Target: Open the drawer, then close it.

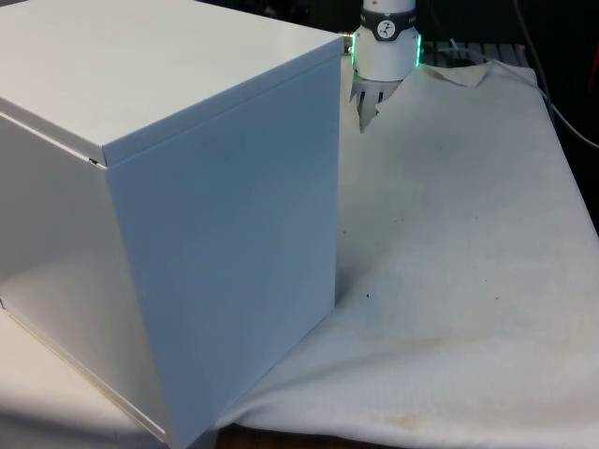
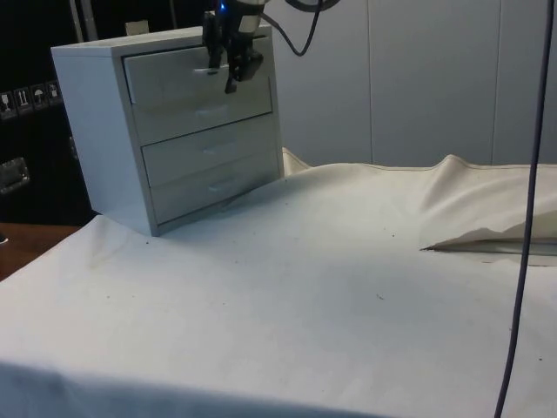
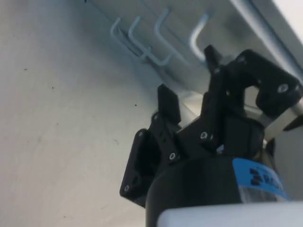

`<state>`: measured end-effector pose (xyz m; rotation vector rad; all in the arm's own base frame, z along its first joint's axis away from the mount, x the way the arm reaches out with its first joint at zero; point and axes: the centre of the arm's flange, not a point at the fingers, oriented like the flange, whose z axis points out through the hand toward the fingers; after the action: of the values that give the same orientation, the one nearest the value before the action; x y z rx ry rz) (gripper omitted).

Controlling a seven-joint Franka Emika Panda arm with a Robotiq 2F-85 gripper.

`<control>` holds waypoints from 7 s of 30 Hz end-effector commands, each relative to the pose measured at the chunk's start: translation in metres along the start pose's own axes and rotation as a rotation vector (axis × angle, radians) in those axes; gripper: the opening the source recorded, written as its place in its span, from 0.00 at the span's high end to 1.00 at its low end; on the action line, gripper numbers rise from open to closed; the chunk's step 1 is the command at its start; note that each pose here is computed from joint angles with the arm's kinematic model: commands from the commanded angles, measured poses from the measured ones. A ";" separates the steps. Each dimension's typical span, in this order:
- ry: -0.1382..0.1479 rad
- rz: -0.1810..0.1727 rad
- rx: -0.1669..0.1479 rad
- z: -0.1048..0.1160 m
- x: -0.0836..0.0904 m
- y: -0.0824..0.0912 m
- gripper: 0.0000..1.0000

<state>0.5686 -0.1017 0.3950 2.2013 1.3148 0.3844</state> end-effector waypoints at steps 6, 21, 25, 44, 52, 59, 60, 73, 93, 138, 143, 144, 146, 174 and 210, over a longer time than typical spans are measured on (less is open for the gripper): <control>-0.001 0.000 -0.002 0.000 0.000 0.001 0.78; 0.010 0.000 0.023 -0.024 -0.001 0.001 1.00; 0.019 -0.003 0.042 -0.033 0.001 -0.008 1.00; 0.048 -0.010 0.063 -0.047 0.007 -0.039 1.00; 0.058 -0.013 0.071 -0.051 0.004 -0.045 1.00; 0.071 -0.011 0.078 -0.055 -0.003 -0.050 1.00; 0.072 -0.010 0.080 -0.055 -0.004 -0.051 1.00; 0.097 -0.005 0.097 -0.061 -0.019 -0.064 1.00; 0.142 -0.017 0.125 -0.073 -0.028 -0.088 1.00; 0.160 -0.013 0.153 -0.080 -0.016 -0.103 0.69; 0.160 -0.012 0.153 -0.080 -0.016 -0.102 0.43; 0.160 -0.012 0.153 -0.080 -0.016 -0.102 0.30; 0.160 -0.012 0.153 -0.080 -0.016 -0.102 0.25; 0.170 -0.066 0.161 -0.089 -0.003 -0.157 0.00; 0.102 -0.141 0.101 -0.077 0.001 -0.170 0.67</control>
<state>0.4063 -0.0125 0.3550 2.1941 1.5799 0.3745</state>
